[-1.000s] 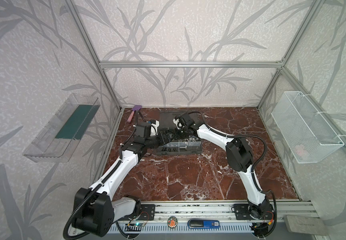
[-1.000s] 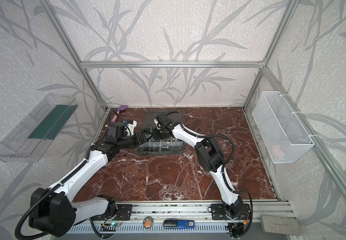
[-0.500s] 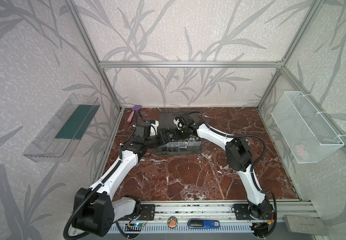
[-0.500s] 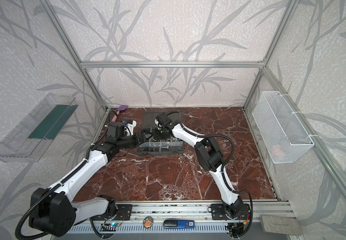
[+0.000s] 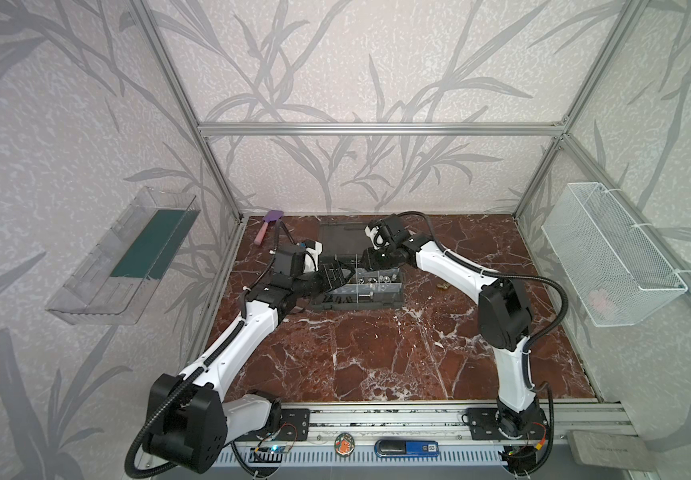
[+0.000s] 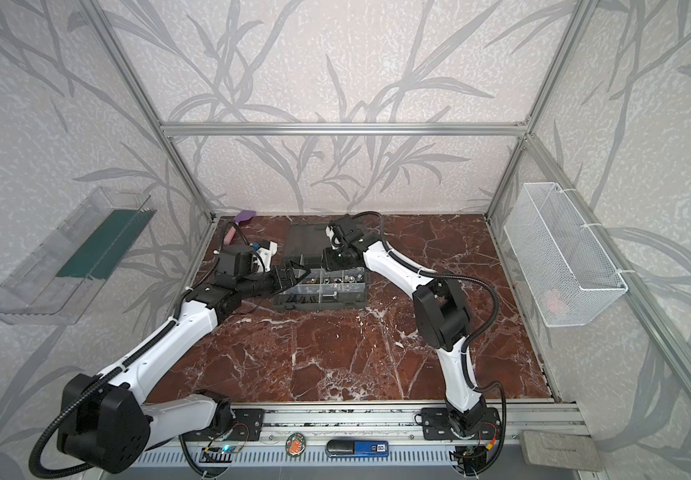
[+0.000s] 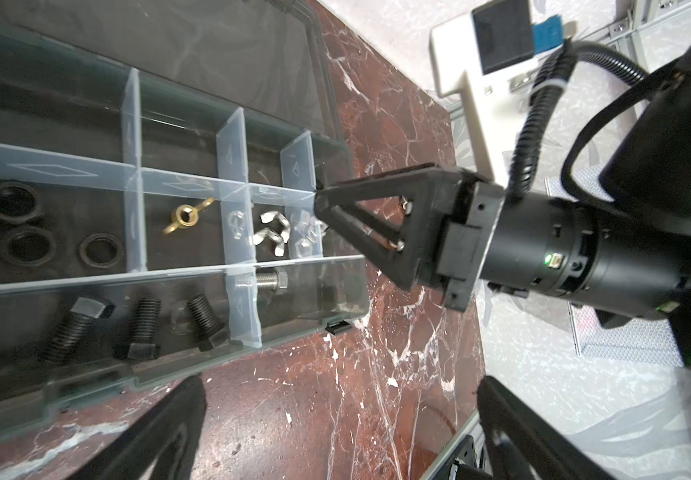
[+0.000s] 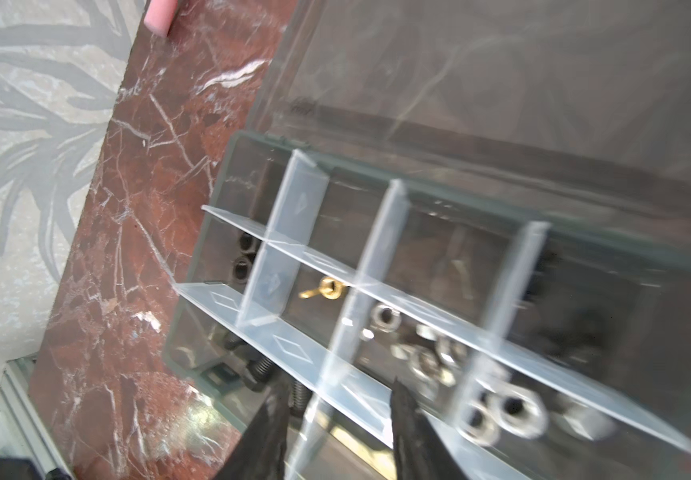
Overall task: Sort the screws and nuts into containers
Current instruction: 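Lower the brass wing nut into a compartment and open the right gripper, then move the open right gripper back over the brass wing nuts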
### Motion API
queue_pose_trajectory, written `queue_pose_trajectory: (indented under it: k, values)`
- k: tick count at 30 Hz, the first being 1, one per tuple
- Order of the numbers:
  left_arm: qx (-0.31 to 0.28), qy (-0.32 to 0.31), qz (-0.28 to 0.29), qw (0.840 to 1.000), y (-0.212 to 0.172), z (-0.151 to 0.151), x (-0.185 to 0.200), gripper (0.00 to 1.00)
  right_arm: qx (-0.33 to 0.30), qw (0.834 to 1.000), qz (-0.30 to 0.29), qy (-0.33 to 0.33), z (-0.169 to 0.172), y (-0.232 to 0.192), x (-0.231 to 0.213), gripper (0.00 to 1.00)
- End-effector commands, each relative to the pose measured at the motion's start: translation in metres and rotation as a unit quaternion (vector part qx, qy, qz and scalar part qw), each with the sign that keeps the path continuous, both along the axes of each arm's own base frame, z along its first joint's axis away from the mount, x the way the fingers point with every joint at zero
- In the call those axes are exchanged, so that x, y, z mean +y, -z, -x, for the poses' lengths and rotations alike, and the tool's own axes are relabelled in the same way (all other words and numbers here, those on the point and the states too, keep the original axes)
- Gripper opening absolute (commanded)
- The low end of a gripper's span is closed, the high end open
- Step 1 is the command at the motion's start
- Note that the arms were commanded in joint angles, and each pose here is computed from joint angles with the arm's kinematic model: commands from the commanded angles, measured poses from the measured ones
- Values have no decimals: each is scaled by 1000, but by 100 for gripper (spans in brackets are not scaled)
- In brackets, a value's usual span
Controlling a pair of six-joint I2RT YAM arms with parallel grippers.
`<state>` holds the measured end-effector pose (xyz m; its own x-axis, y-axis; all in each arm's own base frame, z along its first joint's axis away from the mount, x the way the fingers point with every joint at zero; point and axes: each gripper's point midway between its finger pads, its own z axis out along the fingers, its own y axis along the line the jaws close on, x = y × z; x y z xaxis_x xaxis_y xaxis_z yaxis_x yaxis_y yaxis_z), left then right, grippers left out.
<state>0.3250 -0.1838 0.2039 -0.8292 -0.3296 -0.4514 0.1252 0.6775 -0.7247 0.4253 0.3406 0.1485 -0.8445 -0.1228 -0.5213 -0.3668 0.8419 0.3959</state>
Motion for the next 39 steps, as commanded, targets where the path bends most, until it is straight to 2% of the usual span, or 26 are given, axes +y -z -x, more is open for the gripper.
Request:
queue_pose_trajectory:
  k: [1, 5, 10, 16, 19, 27, 39]
  values:
    - [-29, 18, 1, 999, -18, -8, -16, 100, -35, 998, 33, 30, -4, -17, -40, 49]
    - [-39, 47, -12, 998, -20, -6, -39, 99, -52, 993, 67, 76, -7, -16, -89, 52]
    - [-48, 94, -22, 994, -19, 1, -73, 99, -43, 985, 103, 130, -7, -2, -146, 65]
    - [-50, 126, -26, 990, -17, 8, -99, 99, -22, 975, 133, 174, -2, 22, -198, 90]
    - [-51, 137, -27, 989, -18, 10, -109, 99, -5, 966, 160, 202, -1, 39, -225, 99]
    - [-46, 150, -29, 987, -12, 14, -123, 99, 58, 950, 192, 238, 1, 80, -266, 99]
    - [-37, 157, -30, 987, -5, 12, -130, 99, 84, 937, 235, 246, -1, 111, -280, 99]
